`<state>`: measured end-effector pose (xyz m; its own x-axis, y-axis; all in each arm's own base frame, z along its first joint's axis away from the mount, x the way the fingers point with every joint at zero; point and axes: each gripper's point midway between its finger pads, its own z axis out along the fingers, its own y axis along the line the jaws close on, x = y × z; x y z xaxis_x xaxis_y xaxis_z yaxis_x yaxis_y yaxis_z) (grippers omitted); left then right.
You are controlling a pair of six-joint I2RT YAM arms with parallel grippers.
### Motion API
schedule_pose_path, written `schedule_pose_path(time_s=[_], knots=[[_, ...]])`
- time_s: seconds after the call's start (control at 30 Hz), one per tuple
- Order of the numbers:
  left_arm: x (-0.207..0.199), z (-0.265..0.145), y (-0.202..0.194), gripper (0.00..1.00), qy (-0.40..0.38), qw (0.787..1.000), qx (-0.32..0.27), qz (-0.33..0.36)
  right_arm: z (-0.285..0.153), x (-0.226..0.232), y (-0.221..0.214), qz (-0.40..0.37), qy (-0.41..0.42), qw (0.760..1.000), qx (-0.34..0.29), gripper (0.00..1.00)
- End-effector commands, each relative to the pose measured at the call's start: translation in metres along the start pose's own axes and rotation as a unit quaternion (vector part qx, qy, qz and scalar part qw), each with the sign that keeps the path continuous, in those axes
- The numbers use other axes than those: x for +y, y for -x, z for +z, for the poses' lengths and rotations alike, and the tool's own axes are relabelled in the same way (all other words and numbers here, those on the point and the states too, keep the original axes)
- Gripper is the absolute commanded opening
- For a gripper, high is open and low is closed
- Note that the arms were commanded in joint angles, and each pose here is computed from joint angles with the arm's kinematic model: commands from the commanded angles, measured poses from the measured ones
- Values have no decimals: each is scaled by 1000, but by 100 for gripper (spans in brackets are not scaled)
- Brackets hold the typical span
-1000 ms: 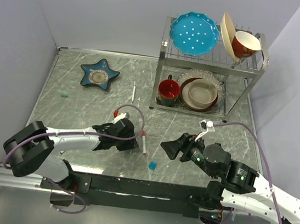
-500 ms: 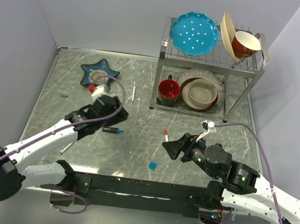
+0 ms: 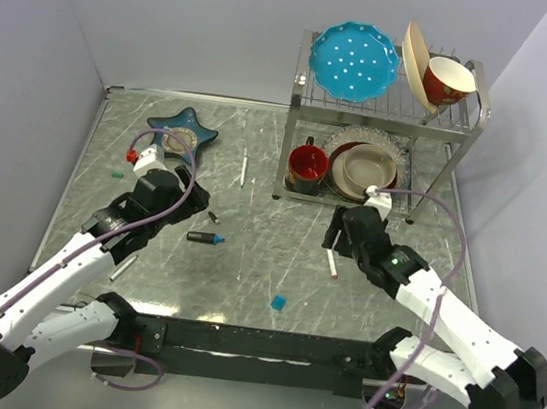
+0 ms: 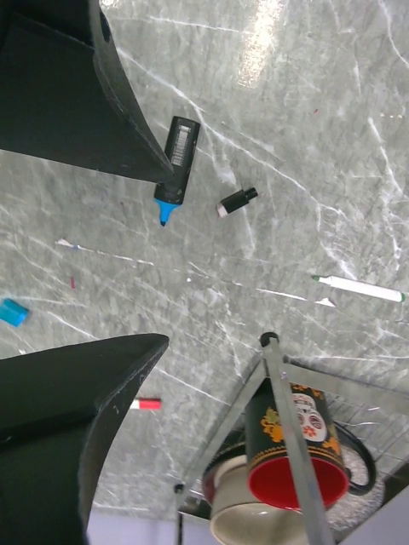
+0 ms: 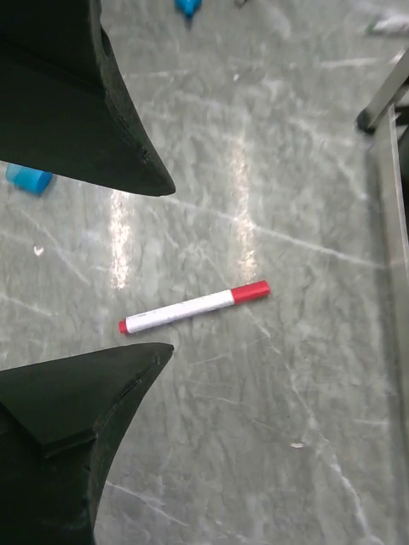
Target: Insert the pens into the pen caps
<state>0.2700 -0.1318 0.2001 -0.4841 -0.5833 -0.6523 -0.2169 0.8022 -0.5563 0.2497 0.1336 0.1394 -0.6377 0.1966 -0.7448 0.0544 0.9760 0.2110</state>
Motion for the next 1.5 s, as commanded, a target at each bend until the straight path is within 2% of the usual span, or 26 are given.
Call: schedule_pose_path(time_s=[0.0,0.07,0.4,0.7,1.07,1.27,1.37,1.4,1.47], knots=[[-1,-7,-1,76,-28,999,0,25,21,15,-12,-37,57,995,67,78],[1,-9,-6,77,-40,999,-1,17,36,13,-27,-52,45,992,109,77],[5,-5,-11,77,-45,999,-1,10,77,-11,-46,-75,-25,983,167,75],[10,-4,-6,79,-29,999,-17,-5,95,-12,-69,-68,-14,977,201,65],[22,1,-2,80,7,999,-30,-23,99,-14,-77,-51,-21,976,209,55],[43,11,3,87,60,995,-41,-66,88,-11,-58,-39,-18,982,182,60],[64,15,5,87,110,988,-45,-103,72,-4,-43,-26,4,987,156,61],[68,16,3,87,122,981,-46,-143,64,2,-33,-20,21,990,137,61],[72,19,-1,85,126,975,-47,-176,54,6,-31,-10,39,991,129,61]])
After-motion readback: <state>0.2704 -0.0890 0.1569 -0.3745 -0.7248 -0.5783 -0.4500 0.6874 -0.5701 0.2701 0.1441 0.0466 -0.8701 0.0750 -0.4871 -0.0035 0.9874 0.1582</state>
